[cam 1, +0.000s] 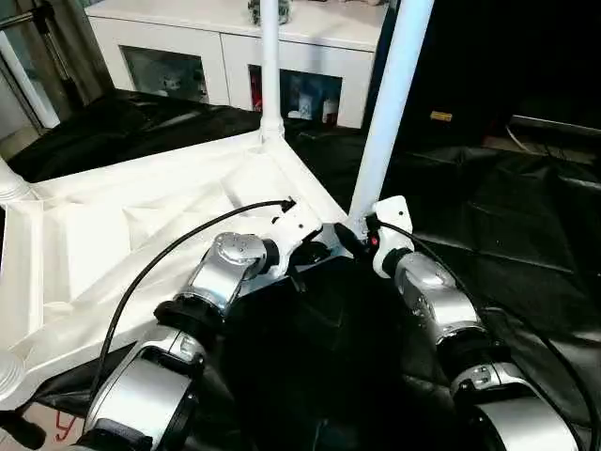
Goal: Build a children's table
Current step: Rotate leg to tighten
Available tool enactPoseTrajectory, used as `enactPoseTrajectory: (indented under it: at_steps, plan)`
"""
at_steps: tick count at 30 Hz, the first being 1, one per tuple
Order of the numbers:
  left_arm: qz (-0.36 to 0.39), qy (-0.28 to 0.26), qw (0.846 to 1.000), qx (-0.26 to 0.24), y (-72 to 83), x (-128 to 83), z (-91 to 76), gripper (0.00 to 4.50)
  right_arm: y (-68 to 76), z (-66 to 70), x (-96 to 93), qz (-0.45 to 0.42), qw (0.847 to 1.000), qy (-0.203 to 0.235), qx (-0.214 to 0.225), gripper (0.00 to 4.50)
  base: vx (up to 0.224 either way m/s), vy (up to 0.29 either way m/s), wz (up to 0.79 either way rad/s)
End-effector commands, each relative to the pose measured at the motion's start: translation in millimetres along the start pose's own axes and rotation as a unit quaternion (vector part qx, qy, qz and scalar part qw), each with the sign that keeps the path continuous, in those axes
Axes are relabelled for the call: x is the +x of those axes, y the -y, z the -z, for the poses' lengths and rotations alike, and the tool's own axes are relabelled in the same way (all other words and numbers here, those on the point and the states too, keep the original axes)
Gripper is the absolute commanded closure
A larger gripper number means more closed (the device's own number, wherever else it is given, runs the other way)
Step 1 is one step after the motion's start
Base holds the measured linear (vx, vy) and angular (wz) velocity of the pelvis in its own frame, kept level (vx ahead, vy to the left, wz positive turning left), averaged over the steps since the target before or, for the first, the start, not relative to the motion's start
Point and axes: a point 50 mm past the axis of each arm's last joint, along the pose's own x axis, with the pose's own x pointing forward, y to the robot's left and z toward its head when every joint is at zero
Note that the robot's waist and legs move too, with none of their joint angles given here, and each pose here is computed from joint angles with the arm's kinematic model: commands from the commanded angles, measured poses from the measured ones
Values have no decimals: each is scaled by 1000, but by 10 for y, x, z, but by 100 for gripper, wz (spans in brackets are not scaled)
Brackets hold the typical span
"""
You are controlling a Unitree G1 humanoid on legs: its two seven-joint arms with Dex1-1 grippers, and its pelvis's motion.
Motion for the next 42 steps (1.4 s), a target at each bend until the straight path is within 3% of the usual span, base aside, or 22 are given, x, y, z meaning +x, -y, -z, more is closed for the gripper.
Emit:
enactPoseTrajectory:
  at_steps: [1,3,11,17,19,27,28,31,39,42]
  plan:
    - [31,20,999,17,123,107,-97,450,-289,149,61,-64,997,-36,5,105,0,0,0]
    - [41,21,999,20,113,70,-72,450,-234,114,44,-72,997,-27,6,68,0,0,0]
    - [90,25,995,31,87,-83,14,450,-13,53,-97,-126,991,-13,-35,62,0,0,0]
    - [150,27,987,42,93,-237,94,450,62,58,-305,-233,971,-22,-50,62,0,0,0]
    - [177,27,983,47,96,-317,135,450,78,85,-416,-285,956,-37,-57,62,0,0,0]
    - [220,25,974,50,81,-482,202,450,142,75,-564,-342,936,-61,-56,62,0,0,0]
    - [222,24,974,50,81,-487,203,450,141,73,-568,-344,935,-62,-56,88,0,0,0]
    - [229,22,972,48,80,-514,217,450,135,68,-581,-351,932,-66,-54,96,0,0,0]
    - [220,20,974,49,81,-495,213,450,73,83,-589,-362,928,-69,-46,169,0,0,0]
    - [193,22,980,51,57,-449,192,450,45,113,-559,-341,937,-66,-43,175,0,0,0]
